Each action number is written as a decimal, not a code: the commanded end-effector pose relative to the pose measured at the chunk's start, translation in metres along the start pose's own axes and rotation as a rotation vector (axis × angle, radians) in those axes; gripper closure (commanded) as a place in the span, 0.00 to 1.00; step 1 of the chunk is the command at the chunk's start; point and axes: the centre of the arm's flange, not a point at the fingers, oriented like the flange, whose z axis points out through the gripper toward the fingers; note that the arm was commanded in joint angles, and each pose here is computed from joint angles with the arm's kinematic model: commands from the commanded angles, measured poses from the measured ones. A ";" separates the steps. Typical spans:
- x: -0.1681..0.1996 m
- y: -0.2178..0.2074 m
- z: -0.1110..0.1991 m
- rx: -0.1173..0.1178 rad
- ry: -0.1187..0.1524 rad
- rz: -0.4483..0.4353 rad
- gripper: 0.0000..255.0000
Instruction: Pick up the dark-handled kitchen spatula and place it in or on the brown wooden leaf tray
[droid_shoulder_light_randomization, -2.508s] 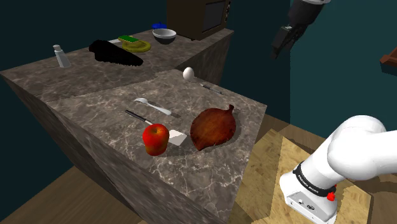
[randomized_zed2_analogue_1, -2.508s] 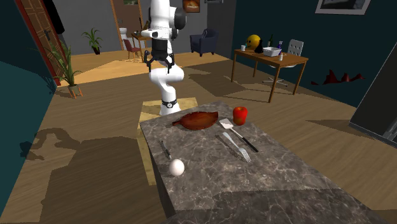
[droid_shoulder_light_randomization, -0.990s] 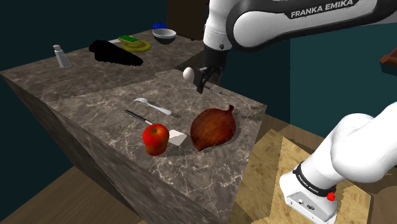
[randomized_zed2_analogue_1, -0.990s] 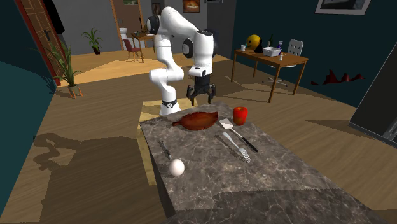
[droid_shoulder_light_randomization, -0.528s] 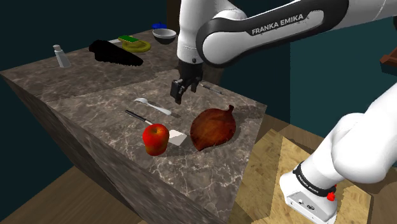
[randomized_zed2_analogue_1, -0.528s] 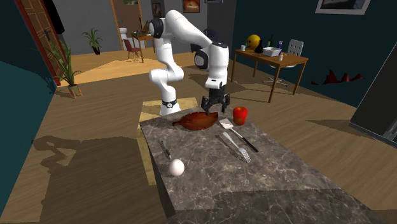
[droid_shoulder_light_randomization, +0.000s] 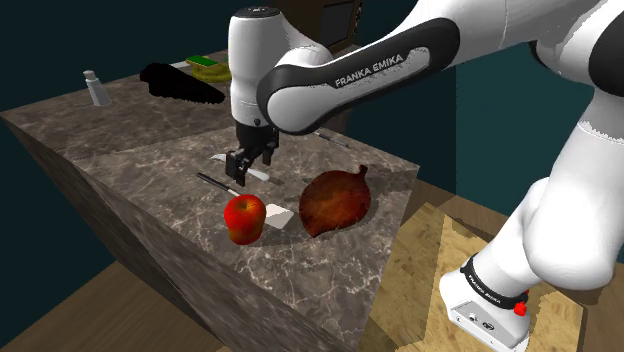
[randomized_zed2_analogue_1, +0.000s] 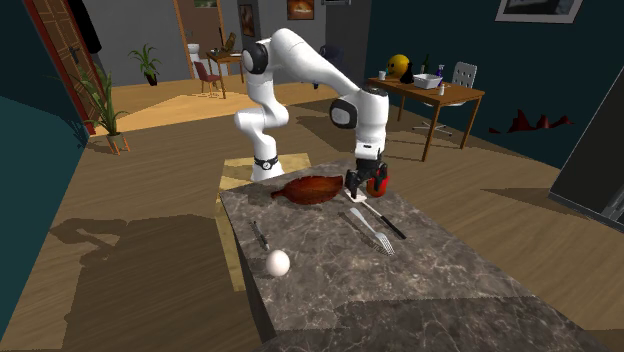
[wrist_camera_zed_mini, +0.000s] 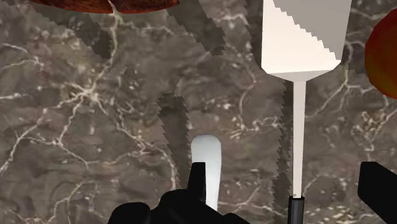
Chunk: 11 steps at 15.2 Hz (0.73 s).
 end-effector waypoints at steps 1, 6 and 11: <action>0.014 -0.021 0.012 0.009 -0.001 -0.016 0.00; 0.020 -0.031 0.035 0.013 -0.002 -0.025 0.00; 0.020 -0.031 0.059 0.013 -0.002 -0.025 0.00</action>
